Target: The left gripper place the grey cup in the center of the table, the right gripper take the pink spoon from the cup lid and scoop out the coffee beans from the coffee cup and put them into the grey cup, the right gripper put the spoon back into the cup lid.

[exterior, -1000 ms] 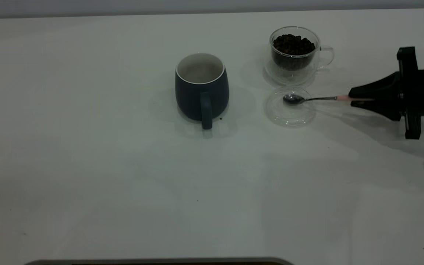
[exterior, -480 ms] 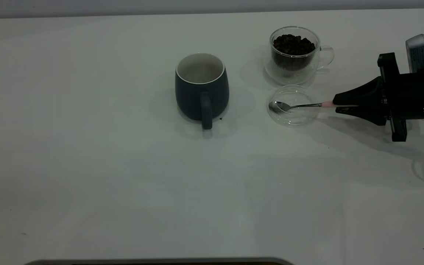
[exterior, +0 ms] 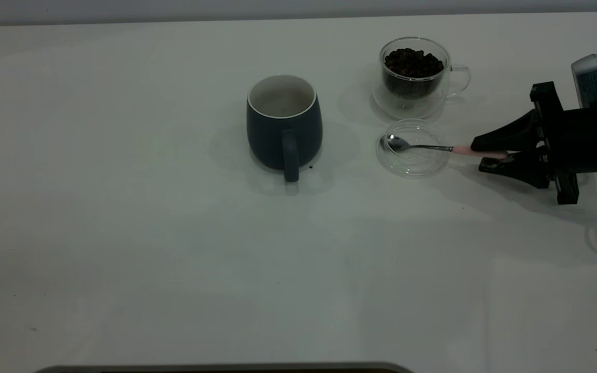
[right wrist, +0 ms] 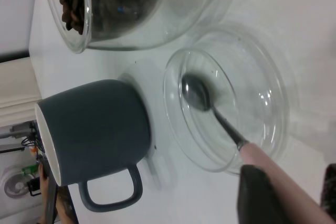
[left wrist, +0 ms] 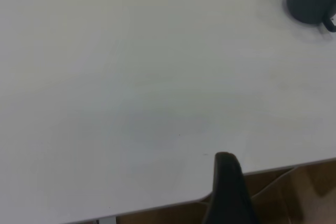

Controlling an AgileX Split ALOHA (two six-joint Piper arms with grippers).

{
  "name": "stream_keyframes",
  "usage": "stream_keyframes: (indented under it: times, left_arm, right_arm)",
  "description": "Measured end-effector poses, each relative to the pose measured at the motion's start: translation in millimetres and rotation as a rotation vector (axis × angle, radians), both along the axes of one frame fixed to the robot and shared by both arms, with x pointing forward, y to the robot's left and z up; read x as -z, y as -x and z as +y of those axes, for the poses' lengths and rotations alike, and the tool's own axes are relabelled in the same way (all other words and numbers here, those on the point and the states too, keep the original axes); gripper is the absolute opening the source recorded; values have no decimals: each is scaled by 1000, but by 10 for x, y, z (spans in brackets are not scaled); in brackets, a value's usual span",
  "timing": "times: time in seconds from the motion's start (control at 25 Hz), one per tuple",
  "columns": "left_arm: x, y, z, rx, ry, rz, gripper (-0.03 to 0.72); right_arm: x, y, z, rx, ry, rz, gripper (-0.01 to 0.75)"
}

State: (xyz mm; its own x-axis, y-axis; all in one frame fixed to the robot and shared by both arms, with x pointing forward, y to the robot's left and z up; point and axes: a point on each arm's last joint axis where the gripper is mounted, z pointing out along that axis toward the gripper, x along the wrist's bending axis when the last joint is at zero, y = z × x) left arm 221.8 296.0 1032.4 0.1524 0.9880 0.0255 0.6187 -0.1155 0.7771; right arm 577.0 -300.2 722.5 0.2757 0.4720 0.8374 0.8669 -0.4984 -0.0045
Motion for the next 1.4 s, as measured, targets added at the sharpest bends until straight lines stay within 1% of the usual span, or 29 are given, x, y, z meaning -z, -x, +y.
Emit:
stream_keyframes:
  times: [0.12, 0.24, 0.44, 0.56, 0.68, 0.84, 0.96, 1.0, 1.12, 1.24, 1.4]
  left_arm:
    - [0, 0, 0, 0, 0, 0, 565]
    - [0, 0, 0, 0, 0, 0, 565]
    - [0, 0, 0, 0, 0, 0, 565]
    - [0, 0, 0, 0, 0, 0, 565]
    - [0, 0, 0, 0, 0, 0, 565]
    - [0, 0, 0, 0, 0, 0, 565]
    - [0, 0, 0, 0, 0, 0, 565]
    - [0, 0, 0, 0, 0, 0, 565]
    - [0, 0, 0, 0, 0, 0, 565]
    - [0, 0, 0, 0, 0, 0, 565]
    - [0, 0, 0, 0, 0, 0, 565]
  right_arm:
    - [-1, 0, 1, 0, -2, -1, 460]
    - [-11, 3, -3, -10, 0, -4, 517]
    - [-186, 6, -106, -73, 8, -13, 535]
    - [-335, 28, -224, -95, 22, 38, 535]
    - [-449, 74, -320, -126, 91, 135, 535]
    - [-674, 125, -409, -190, 226, 234, 535]
    - [-990, 167, -432, -248, 268, 259, 535]
    - [-1092, 186, -436, -267, 280, 264, 535]
    - [-1487, 229, -438, -253, 327, 266, 535]
    - [-1931, 345, -426, -221, 408, 223, 535]
    - [-2416, 659, -338, -219, 519, 145, 535]
